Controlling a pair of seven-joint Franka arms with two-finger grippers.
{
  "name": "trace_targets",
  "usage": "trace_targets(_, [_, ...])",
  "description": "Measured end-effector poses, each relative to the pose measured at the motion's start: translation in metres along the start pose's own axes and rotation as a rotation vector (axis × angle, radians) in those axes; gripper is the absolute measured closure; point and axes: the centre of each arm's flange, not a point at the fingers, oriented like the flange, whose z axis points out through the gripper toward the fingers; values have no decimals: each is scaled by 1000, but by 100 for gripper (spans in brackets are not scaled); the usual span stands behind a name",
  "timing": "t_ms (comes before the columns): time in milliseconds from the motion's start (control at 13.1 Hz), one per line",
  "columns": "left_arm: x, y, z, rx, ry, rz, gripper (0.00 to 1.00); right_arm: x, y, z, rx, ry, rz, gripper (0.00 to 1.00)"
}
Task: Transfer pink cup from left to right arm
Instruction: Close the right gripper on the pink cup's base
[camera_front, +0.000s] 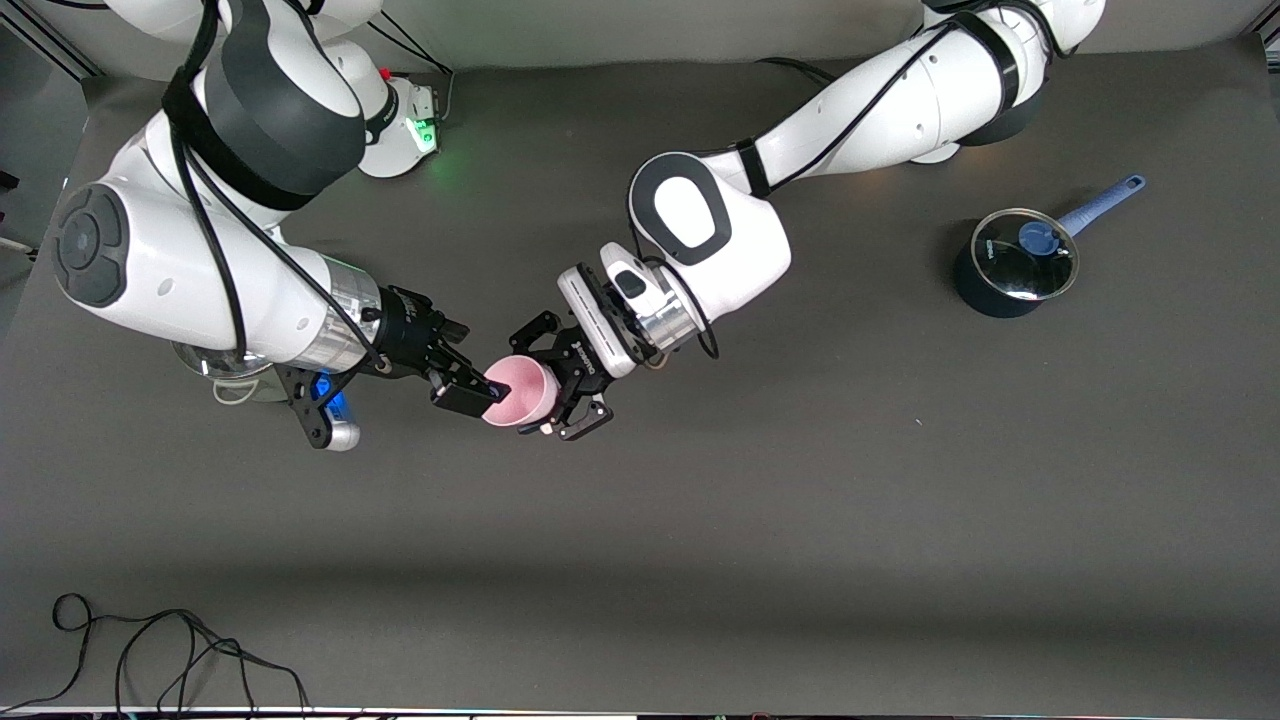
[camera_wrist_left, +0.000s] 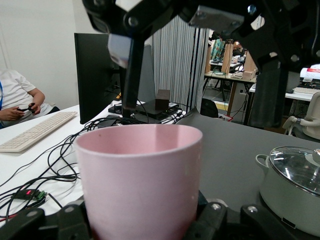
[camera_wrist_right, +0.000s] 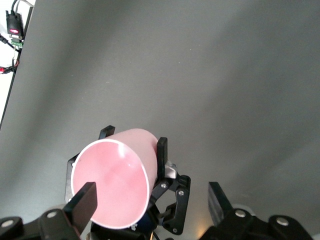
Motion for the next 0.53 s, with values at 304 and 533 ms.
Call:
trace_targets(304, [0,0,0,0,0,0,37,5,-2,13,-18,-6,10,4])
trace_targets(533, [0,1,0,0,0,0,37,4,-3,12,-14,-5,19,28])
